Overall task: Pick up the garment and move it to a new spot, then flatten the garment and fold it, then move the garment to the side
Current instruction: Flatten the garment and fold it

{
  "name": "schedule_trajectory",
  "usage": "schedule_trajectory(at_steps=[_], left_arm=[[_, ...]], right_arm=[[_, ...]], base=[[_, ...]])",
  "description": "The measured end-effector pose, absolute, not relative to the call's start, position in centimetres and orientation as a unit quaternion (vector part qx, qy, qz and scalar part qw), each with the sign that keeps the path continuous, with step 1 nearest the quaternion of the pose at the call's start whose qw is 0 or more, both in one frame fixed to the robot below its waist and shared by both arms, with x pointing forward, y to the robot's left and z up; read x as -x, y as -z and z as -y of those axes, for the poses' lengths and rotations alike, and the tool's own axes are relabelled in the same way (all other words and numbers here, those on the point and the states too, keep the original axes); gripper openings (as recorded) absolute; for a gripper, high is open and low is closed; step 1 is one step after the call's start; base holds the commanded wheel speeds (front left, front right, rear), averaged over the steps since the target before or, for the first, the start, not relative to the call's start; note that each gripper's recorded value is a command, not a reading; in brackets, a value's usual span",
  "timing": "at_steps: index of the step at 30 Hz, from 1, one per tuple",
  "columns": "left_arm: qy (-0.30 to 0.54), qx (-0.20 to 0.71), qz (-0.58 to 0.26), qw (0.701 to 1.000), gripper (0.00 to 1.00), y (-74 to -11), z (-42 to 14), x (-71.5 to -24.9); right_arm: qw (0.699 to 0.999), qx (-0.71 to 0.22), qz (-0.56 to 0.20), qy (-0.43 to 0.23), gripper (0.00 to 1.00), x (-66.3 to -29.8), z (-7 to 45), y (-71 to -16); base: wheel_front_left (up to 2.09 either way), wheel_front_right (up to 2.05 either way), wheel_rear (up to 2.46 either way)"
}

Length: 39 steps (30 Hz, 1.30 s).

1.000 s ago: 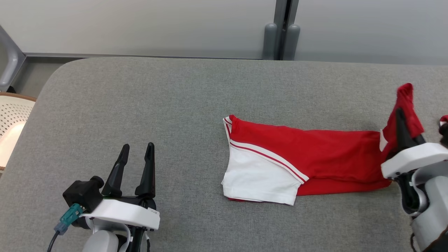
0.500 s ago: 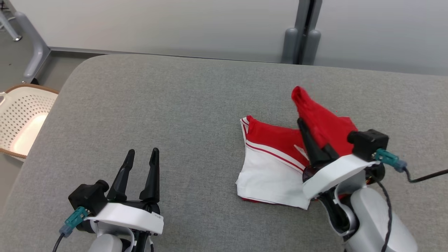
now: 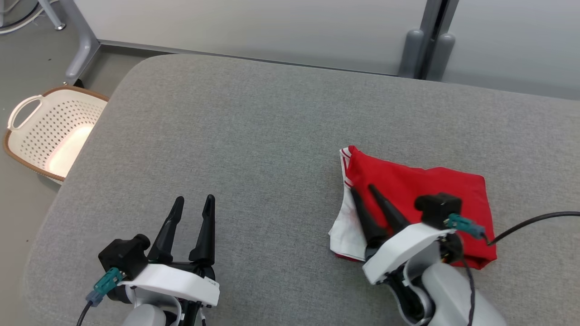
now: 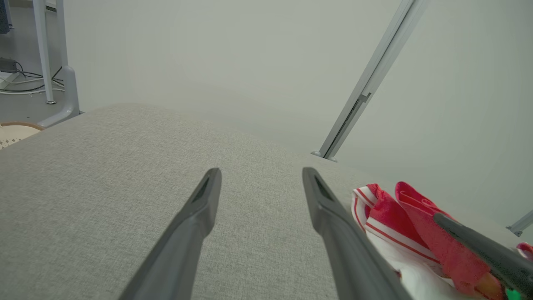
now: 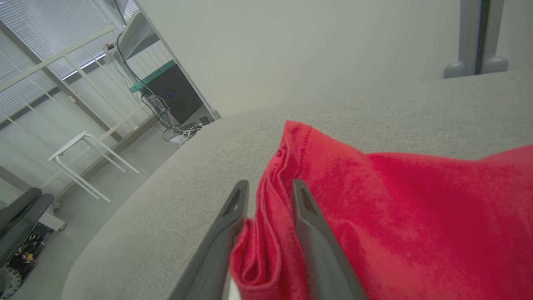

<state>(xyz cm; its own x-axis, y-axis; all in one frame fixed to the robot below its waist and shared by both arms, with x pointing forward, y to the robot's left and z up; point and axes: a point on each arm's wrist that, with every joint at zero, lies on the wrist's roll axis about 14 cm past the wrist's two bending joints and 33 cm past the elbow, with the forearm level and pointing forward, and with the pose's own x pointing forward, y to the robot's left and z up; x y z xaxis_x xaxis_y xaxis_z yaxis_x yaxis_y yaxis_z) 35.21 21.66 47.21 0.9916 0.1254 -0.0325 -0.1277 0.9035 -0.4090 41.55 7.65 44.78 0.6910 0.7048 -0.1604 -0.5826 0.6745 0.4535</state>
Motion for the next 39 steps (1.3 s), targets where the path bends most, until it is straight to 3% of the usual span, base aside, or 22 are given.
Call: schedule_trajectory(at_steps=[4, 8, 15, 20, 22, 29, 39], left_arm=[[-0.072, 0.209, -0.004, 0.975, 1.0, -47.1, -22.1, -35.0], [-0.074, 0.209, -0.005, 0.975, 1.0, -47.0, -22.1, -34.9], [-0.046, 0.21, 0.008, 0.977, 1.0, -48.0, -20.6, -35.9], [-0.018, 0.209, 0.027, 0.977, 1.0, -49.5, -19.2, -36.9], [-0.009, 0.185, 0.025, 0.982, 1.0, -49.6, -18.6, -37.2], [0.006, 0.168, 0.037, 0.985, 1.0, -50.5, -17.7, -38.0], [0.003, 0.158, 0.027, 0.987, 1.0, -49.7, -17.5, -37.6]], right_arm=[[0.878, -0.222, -0.173, -0.386, 1.0, -39.6, -9.9, -45.3], [0.881, -0.235, -0.16, -0.378, 1.0, -39.8, -9.4, -45.9], [0.926, -0.163, -0.081, -0.331, 1.0, -44.1, -3.3, -48.0], [0.953, -0.016, -0.021, -0.303, 1.0, -46.1, 3.1, -49.4], [0.964, -0.007, 0.002, -0.267, 1.0, -46.8, 5.8, -50.5], [0.982, 0.0, 0.03, -0.188, 1.0, -44.8, 11.3, -50.9], [0.989, -0.03, 0.021, -0.141, 1.0, -42.5, 12.8, -49.5]], base=[[0.0, 0.0, 0.0], [0.0, 0.0, 0.0], [0.0, 0.0, 0.0], [0.0, 0.0, 0.0], [0.0, 0.0, 0.0], [0.0, 0.0, 0.0], [0.0, 0.0, 0.0]])
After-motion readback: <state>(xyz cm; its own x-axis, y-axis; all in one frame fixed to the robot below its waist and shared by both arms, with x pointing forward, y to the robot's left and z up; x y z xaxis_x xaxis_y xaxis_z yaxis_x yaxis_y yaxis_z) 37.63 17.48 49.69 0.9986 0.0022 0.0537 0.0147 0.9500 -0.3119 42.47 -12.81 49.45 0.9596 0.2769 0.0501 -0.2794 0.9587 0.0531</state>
